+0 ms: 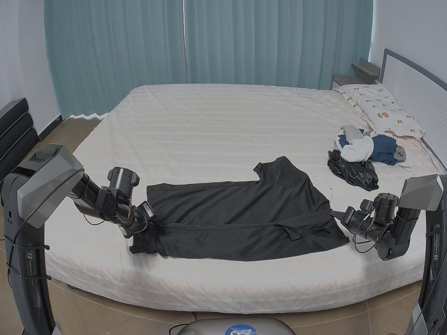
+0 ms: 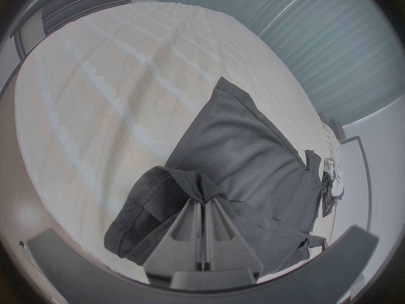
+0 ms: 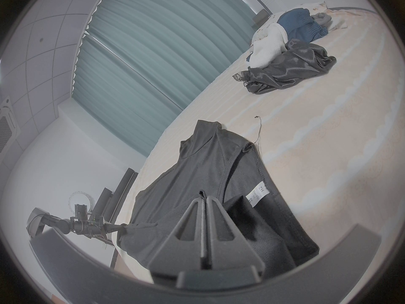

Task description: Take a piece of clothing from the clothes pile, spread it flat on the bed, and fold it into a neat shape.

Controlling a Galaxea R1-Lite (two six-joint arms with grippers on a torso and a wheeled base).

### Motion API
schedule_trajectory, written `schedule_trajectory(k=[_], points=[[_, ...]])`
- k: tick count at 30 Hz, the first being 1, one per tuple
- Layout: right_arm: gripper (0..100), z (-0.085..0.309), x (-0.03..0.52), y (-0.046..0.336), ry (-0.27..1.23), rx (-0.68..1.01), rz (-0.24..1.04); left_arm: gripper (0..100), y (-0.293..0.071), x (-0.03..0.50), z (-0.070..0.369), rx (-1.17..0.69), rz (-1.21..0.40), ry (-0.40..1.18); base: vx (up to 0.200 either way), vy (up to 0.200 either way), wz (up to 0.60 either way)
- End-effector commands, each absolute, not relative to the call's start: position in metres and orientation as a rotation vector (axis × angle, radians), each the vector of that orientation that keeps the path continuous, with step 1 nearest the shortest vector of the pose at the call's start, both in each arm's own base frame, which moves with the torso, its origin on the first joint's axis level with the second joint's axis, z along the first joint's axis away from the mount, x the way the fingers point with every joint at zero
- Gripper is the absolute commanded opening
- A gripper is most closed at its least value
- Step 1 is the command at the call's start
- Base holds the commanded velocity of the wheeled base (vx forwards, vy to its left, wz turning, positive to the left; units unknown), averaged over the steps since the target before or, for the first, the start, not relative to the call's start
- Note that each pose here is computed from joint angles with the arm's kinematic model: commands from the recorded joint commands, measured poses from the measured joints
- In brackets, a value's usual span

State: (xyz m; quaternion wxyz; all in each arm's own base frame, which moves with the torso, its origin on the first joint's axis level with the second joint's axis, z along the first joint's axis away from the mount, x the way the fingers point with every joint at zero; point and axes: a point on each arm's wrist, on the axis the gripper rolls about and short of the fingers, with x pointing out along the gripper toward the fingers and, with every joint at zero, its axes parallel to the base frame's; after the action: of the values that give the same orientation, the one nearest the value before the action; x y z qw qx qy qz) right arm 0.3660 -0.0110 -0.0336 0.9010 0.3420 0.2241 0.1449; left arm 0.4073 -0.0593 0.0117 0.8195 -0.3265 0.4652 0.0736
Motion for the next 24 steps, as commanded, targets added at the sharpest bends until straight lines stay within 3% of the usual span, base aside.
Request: schedule_trajectory(k=[1, 16, 17, 18, 19, 24], points=[[0, -0.04, 0.37, -0.012, 0.465, 0.709, 0.29, 0, -0.062, 0.414, 0.002, -0.678, 0.181, 0.984, 0.0, 0.0, 0.0], [0, -0.054, 0.382, -0.009, 0.449, 0.698, 0.258, 0, -0.063, 0.422, -0.002, -0.684, 0.225, 0.956, 0.0, 0.0, 0.0], [100, -0.055, 0.383, -0.008, 0.449, 0.697, 0.261, 0, -0.063, 0.422, -0.003, -0.684, 0.225, 0.958, 0.0, 0.0, 0.0], [100, -0.055, 0.383, -0.008, 0.448, 0.696, 0.262, 0, -0.063, 0.422, -0.003, -0.684, 0.225, 0.958, 0.0, 0.0, 0.0], [100, -0.058, 0.383, -0.007, 0.455, 0.697, 0.263, 100, -0.062, 0.423, -0.002, -0.687, 0.225, 0.955, 0.0, 0.0, 0.0], [100, -0.05, 0.381, -0.011, 0.43, 0.696, 0.24, 100, -0.06, 0.423, 0.001, -0.71, 0.229, 0.948, 0.0, 0.0, 0.0]])
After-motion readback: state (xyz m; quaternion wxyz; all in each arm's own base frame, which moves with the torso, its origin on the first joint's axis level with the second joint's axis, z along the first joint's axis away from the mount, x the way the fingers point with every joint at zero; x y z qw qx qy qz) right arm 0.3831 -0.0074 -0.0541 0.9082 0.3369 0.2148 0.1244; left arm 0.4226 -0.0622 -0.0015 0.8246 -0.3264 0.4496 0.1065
